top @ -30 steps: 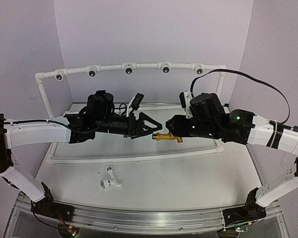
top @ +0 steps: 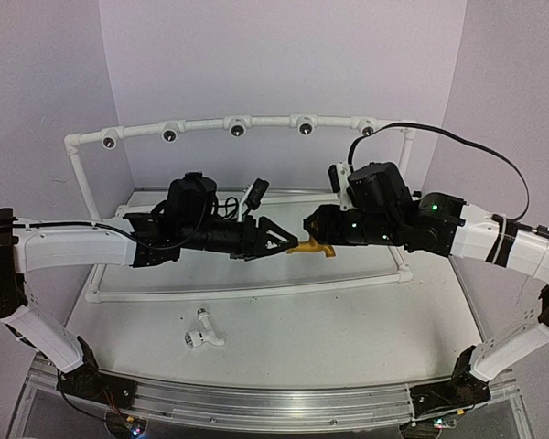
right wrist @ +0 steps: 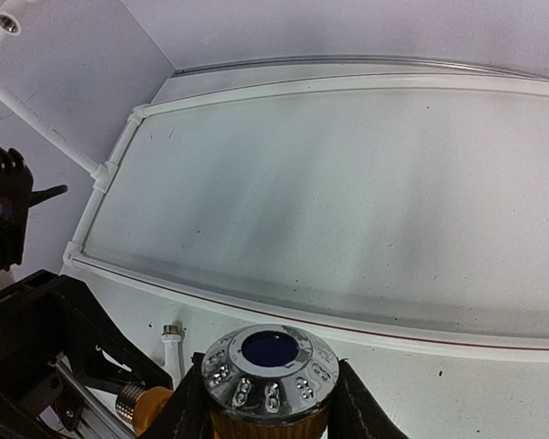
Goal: Install the water faucets
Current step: Pass from the right arm to the left
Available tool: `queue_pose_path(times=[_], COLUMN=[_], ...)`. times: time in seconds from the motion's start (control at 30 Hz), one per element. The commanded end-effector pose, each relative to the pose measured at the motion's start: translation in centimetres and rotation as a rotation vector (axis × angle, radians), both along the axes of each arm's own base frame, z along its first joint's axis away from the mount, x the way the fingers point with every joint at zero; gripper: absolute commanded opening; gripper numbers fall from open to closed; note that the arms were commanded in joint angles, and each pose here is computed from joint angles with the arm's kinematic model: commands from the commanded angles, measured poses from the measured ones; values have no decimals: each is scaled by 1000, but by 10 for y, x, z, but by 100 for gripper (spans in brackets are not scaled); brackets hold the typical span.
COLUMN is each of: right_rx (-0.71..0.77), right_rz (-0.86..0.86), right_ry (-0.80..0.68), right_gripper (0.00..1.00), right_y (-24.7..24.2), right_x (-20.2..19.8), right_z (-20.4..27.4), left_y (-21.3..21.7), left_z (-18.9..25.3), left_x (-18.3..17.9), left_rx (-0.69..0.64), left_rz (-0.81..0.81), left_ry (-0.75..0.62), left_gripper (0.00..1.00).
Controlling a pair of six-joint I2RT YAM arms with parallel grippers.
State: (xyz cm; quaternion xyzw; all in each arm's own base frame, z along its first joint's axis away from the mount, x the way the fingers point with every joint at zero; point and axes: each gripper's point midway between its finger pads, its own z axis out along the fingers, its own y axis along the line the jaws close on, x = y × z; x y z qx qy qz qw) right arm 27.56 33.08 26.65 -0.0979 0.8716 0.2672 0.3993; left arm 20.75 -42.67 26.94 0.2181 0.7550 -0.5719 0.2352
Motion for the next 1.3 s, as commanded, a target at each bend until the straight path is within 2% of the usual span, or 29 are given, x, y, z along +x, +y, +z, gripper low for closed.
queue_pose_path(times=[0.0,0.1,0.2,0.27,0.33,0.43,0.47,0.57,0.67,0.7,0.8,0.93,1.07,1.27], right_rx=[126,130,137,142,147,147,143,130,116,105,20,-45,54,406], right_rz=[37,32,34,37,45,65,71,91,96,92,72,74,244,621], right_ry=[-39,-41,-45,-46,-45,-57,-65,-96,-131,-147,-180,-106,54,125], right_gripper=[0,0,0,0,0,2,10,56,89,97,98,98,98,98], right_y=[18,16,16,16,18,19,18,14,5,2,-10,-29,-20,27], right_x=[0,0,-1,-1,-2,-4,-5,-8,-11,-10,-5,18,26,-3], right_z=[39,40,43,45,47,51,52,58,63,65,59,30,5,44], left_y=[-3,-3,-2,-2,-1,3,7,20,31,34,46,65,74,79], left_z=[13,12,14,16,17,19,19,17,19,22,30,38,49,61], left_x=[8,9,10,10,12,19,22,33,39,39,41,45,43,39], left_rx=[-14,-9,-11,-13,-16,-20,-22,-22,-29,-33,-48,-67,-93,-122], left_rz=[31,35,36,38,45,67,78,113,122,123,132,162,164,157], left_ry=[-35,-32,-35,-38,-37,-27,-22,-3,-1,-12,-32,-42,-38,-32], left_gripper=[54,44,40,34,26,6,2,0,0,0,0,0,0,0])
